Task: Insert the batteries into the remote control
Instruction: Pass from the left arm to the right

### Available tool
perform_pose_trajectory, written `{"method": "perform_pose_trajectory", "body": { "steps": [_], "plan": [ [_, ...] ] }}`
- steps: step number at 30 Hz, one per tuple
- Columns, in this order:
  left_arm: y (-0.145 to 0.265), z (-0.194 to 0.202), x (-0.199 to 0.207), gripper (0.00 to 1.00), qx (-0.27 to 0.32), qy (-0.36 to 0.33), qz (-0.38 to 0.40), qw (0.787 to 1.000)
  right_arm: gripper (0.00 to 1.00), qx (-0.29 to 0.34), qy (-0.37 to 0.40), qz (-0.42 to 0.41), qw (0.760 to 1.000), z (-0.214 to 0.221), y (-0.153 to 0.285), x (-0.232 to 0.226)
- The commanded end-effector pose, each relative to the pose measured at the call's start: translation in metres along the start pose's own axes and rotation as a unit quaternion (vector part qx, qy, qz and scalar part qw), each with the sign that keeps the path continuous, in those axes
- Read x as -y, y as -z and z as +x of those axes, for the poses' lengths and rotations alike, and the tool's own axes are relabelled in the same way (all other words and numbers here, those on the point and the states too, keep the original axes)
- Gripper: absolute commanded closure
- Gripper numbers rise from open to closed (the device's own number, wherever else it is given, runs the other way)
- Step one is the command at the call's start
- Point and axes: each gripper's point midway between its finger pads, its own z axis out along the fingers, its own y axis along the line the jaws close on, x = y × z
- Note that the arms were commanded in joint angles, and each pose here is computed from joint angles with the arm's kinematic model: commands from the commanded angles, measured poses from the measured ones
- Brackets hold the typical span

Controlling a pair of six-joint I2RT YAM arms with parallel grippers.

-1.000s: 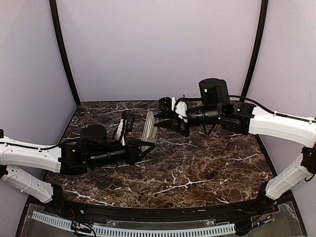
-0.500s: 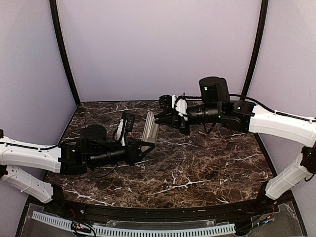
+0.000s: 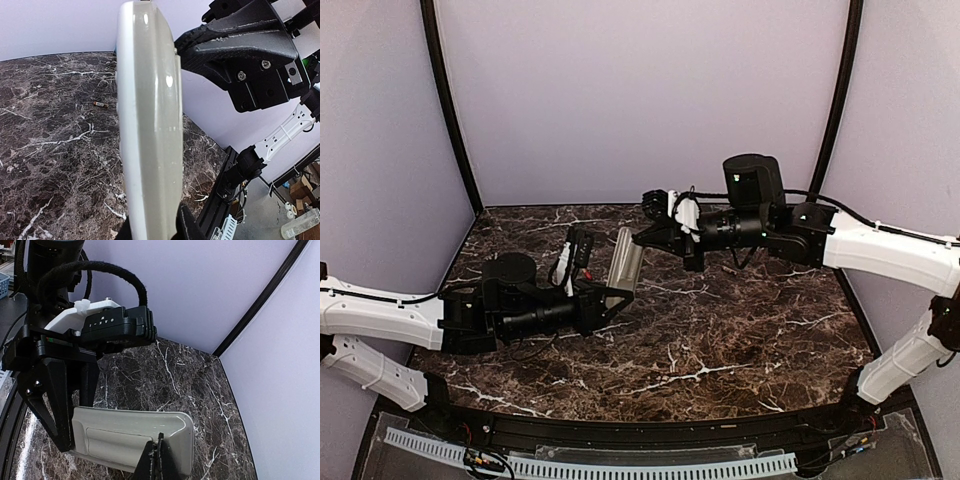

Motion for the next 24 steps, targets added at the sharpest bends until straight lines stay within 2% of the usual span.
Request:
{"method": "perform_pose_trajectory", "body": {
  "steps": [1,20,24],
  "plan": [
    [0.007,-0.027,0.011,1.0,0.05,-0.001,0.019,0.999,1.0,-0.011,-0.021,-0.043,0.999,0.009,-0.007,-0.019],
    [0.013,-0.03,0.0,1.0,0.065,-0.005,-0.011,0.998,1.0,-0.016,-0.042,-0.075,0.996,0.014,-0.005,-0.033],
    [0.012,-0.029,-0.001,1.0,0.063,-0.01,-0.014,0.998,0.95,-0.019,-0.047,-0.079,0.996,0.015,-0.005,-0.035]
  ]
}}
